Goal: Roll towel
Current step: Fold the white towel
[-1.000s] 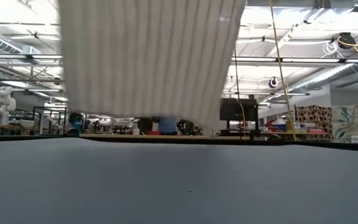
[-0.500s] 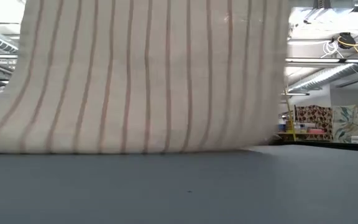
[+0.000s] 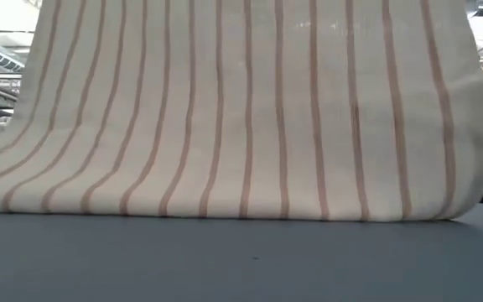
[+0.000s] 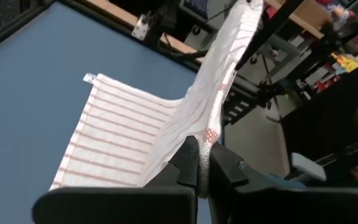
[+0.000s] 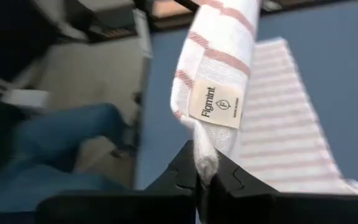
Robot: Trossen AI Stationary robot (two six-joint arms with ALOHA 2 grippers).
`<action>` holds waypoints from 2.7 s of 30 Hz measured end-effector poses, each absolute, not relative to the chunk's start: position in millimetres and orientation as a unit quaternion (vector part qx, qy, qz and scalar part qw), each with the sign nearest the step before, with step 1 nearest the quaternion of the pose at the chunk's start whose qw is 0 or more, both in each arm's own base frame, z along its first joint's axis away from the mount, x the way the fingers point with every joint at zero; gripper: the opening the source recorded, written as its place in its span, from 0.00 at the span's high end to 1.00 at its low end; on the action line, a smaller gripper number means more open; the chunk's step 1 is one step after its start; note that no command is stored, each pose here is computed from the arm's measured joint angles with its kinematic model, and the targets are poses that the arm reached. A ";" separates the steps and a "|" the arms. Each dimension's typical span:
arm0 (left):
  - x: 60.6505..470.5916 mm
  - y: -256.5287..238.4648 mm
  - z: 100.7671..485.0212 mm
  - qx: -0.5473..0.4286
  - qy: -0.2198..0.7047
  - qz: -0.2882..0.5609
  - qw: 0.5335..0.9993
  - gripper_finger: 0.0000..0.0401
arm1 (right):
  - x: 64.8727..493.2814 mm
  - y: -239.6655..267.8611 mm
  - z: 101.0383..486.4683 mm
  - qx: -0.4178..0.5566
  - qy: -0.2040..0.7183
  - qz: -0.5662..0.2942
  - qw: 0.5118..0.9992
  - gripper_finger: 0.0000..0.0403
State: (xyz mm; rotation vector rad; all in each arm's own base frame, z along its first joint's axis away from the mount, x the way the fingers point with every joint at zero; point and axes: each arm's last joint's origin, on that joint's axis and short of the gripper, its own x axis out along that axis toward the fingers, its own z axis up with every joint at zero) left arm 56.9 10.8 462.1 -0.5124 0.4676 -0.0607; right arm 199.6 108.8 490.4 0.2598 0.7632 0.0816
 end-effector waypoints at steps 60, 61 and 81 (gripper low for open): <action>148.1 40.3 468.4 -0.224 0.109 -0.138 0.959 0.97 | 208.9 187.7 431.4 0.348 0.428 -0.076 0.831 1.00; 155.5 39.1 467.1 -0.223 0.112 -0.143 0.958 0.97 | 209.0 185.9 430.7 0.329 0.427 -0.079 0.838 1.00; 164.0 -115.1 441.9 -0.429 0.327 -0.198 0.819 0.97 | 179.6 170.3 446.5 0.271 0.563 0.139 0.769 1.00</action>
